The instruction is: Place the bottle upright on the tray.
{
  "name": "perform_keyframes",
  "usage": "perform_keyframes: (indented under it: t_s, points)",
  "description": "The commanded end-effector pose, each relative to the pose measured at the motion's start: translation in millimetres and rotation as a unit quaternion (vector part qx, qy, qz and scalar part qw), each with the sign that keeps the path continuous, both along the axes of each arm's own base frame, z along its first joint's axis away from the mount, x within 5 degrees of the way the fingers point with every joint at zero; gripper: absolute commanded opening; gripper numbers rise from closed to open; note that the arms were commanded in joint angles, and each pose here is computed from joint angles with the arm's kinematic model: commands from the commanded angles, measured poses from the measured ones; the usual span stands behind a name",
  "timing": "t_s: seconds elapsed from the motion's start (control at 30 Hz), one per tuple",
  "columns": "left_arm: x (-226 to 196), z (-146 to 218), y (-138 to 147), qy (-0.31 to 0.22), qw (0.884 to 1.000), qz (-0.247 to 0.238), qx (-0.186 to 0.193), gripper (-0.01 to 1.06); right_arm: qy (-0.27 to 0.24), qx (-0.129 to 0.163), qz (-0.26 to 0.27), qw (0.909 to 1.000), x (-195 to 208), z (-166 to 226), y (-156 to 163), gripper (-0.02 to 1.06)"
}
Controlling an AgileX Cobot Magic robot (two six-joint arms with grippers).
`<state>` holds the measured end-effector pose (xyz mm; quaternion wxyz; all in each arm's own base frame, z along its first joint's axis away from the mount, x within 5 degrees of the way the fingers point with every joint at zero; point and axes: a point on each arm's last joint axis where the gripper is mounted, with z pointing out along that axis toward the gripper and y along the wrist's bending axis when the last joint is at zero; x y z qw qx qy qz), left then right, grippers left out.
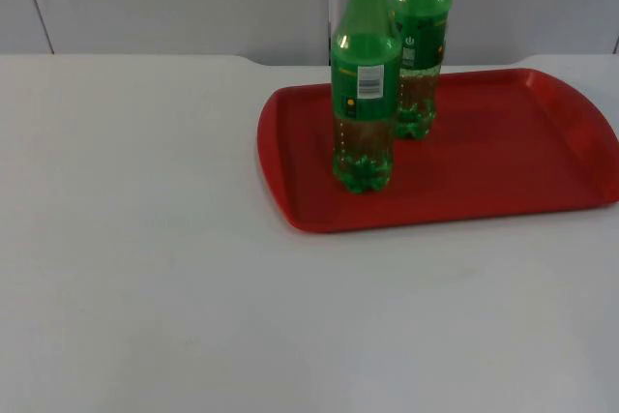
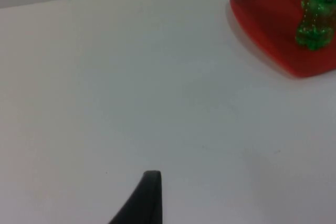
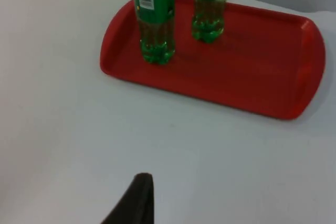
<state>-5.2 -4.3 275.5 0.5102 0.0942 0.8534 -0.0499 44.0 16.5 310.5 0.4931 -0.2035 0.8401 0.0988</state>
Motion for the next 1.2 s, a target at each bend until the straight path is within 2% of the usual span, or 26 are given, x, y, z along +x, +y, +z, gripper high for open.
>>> perform_keyframes:
  t_s: [0.0,0.27,0.43,0.53,0.7,1.17]
  points:
    - [-0.4,-0.8,-0.3,-0.001,1.0,-0.004,-0.002,1.05,-0.005,0.003,-0.005,1.0,-6.8,-1.1,-5.1,1.05]
    - [-0.4,-0.8,-0.3,-0.001,1.0,-0.004,-0.002,1.05,-0.05,0.028,-0.003,0.9984,-36.5,-3.1,-23.2,1.05]
    - [-0.4,-0.8,-0.3,-0.001,1.0,-0.004,-0.002,1.05,-0.069,0.035,0.019,0.9968,-53.3,-7.7,-29.3,1.05]
    - [-0.4,-0.8,-0.3,-0.001,1.0,-0.004,-0.002,1.05,-0.06,0.035,0.047,0.9965,-56.4,-9.3,-25.6,1.05]
    - [-0.4,-0.8,-0.3,-0.001,1.0,-0.004,-0.002,1.05,-0.04,0.022,0.048,0.9978,-54.6,-17.3,-24.5,1.05]
    - [-0.4,-0.8,-0.3,-0.001,1.0,-0.004,-0.002,1.05,-0.018,0.014,0.046,0.9987,-52.1,-26.5,-22.9,1.05]
